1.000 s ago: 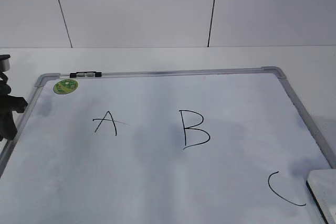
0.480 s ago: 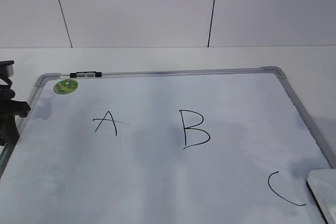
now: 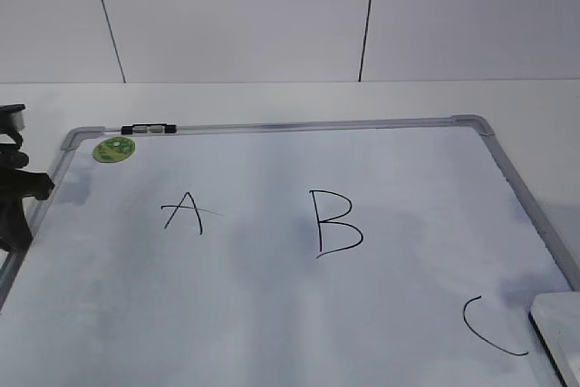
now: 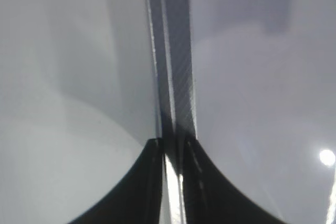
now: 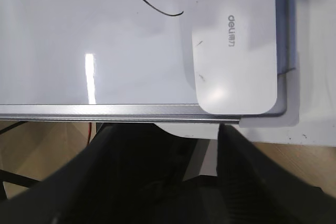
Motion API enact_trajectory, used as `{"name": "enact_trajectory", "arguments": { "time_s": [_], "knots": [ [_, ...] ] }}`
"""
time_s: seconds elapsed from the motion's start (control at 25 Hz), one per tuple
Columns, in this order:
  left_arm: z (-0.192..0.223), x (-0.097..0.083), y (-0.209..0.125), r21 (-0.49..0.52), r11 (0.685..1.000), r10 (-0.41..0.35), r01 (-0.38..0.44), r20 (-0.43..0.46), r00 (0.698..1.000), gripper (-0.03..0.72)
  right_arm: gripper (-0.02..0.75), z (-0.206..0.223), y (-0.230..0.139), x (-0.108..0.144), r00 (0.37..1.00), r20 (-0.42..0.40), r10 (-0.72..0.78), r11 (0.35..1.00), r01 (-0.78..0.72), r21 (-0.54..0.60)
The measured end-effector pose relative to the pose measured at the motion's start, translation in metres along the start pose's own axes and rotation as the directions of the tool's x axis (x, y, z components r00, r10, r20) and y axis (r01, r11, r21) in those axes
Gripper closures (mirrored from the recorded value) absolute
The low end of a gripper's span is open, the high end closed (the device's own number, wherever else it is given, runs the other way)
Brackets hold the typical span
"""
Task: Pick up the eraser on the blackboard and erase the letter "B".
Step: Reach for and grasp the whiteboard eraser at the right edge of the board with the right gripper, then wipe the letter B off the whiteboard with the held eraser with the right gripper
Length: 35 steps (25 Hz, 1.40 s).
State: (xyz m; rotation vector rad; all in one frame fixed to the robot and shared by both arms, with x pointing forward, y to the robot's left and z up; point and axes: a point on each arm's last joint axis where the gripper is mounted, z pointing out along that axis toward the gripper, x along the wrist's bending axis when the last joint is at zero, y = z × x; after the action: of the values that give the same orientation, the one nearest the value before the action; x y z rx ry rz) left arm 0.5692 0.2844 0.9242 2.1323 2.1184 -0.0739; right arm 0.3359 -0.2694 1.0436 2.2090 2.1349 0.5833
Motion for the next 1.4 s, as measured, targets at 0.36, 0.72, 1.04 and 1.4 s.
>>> {"name": "enact_trajectory", "arguments": {
  "time_s": [0.36, 0.72, 1.04, 1.4],
  "knots": [
    [0.000, 0.000, 0.000, 0.002, 1.000, -0.020, 0.020, 0.001, 1.000, 0.666, 0.283, 0.007, 0.006, -0.002, 0.999, 0.022, 0.032, 0.998, -0.033, 0.047],
    [0.000, 0.000, 0.000, 0.004, 1.000, -0.023, 0.023, 0.002, 1.000, 0.666, 0.115, 0.034, 0.030, -0.013, 0.991, 0.135, 0.020, 0.991, -0.037, 0.125],
    [0.000, 0.000, 0.000, 0.004, 1.000, -0.023, 0.023, 0.002, 1.000, 0.666, 0.108, 0.065, 0.052, -0.018, 0.987, 0.162, 0.021, 0.986, -0.048, 0.162],
    [0.000, 0.000, 0.000, 0.004, 1.000, -0.023, 0.023, 0.002, 1.000, 0.666, 0.109, 0.093, 0.066, -0.026, 0.978, 0.207, -0.015, 0.981, -0.027, 0.194]
  ]
}}
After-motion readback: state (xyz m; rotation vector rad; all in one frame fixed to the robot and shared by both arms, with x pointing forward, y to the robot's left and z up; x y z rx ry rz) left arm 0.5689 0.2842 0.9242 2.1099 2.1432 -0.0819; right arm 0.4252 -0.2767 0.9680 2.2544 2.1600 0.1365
